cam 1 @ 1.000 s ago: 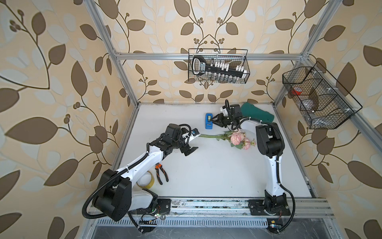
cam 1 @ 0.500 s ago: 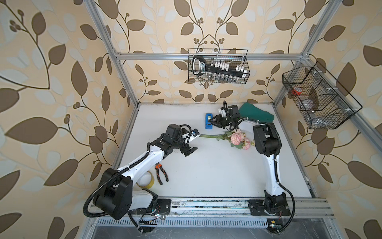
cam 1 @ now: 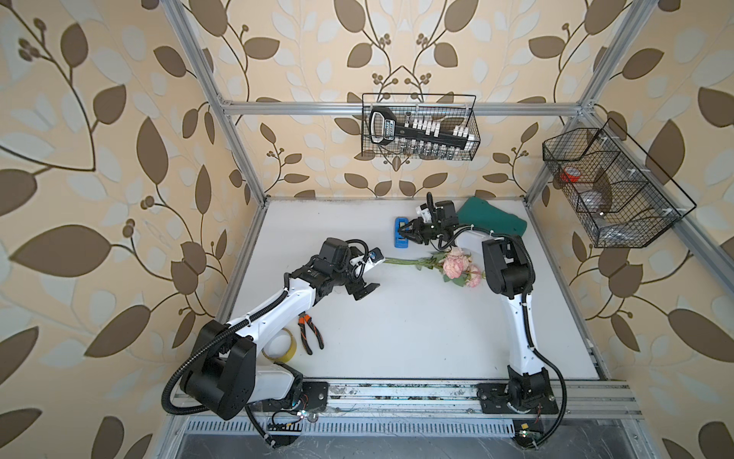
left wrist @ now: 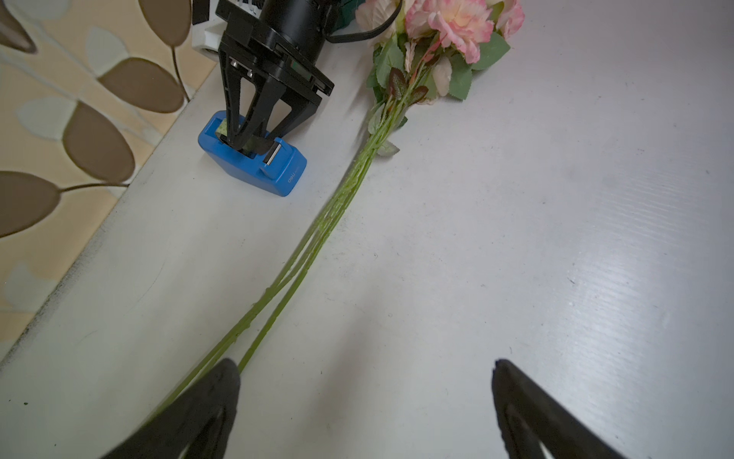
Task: Wrap bouquets with tape
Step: Pull the tape from the tape cutter, then pick up the unwrapped bouquet from the center of the board.
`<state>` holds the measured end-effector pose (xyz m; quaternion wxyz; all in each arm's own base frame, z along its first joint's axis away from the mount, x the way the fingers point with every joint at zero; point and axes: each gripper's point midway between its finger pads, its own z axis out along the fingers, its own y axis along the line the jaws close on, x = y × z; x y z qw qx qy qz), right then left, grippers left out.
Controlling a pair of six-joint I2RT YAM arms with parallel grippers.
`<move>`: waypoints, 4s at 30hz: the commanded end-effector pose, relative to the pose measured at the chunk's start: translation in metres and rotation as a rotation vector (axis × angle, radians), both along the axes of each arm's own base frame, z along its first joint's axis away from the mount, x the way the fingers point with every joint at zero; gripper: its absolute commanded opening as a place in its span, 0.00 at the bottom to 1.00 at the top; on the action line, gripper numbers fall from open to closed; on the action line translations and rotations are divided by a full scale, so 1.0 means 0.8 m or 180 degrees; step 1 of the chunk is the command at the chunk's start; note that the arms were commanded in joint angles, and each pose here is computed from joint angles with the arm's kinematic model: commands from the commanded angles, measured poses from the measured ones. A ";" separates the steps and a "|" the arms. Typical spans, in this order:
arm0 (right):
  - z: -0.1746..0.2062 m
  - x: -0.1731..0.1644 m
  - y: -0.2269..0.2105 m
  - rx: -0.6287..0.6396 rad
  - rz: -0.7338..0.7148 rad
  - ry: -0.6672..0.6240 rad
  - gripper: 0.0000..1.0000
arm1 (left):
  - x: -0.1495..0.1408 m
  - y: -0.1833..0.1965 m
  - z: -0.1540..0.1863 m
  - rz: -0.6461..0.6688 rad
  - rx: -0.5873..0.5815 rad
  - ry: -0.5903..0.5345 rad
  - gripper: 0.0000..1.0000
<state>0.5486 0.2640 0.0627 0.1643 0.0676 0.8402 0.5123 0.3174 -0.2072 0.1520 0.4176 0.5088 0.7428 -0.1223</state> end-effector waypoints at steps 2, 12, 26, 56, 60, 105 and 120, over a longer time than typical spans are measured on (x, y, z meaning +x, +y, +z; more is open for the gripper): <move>-0.042 -0.009 0.003 -0.0047 0.0011 0.0307 0.34 | 0.011 -0.003 0.018 -0.0040 0.0003 -0.0139 0.99; -0.030 -0.010 0.008 0.0070 0.0059 0.0286 0.24 | 0.014 0.000 0.003 -0.0060 0.0146 -0.0102 0.99; 0.038 -0.013 0.010 0.0472 0.0089 0.0122 0.00 | 0.020 0.003 -0.014 -0.0059 0.0259 -0.0080 0.99; 0.087 -0.038 0.010 0.0823 0.0123 0.0194 0.00 | 0.093 0.022 -0.070 -0.0573 0.0737 0.0047 0.97; 0.081 -0.055 0.009 0.0757 0.0117 0.0227 0.00 | 0.102 0.021 -0.092 -0.0740 0.0918 0.0261 0.94; 0.072 -0.096 -0.028 0.0185 -0.0103 0.0273 0.00 | 0.135 0.007 -0.227 -0.1763 0.2459 0.0419 0.00; 0.083 -0.131 -0.025 0.0093 -0.0066 0.0175 0.00 | 0.112 -0.034 -0.125 -0.1618 0.1687 0.0610 0.00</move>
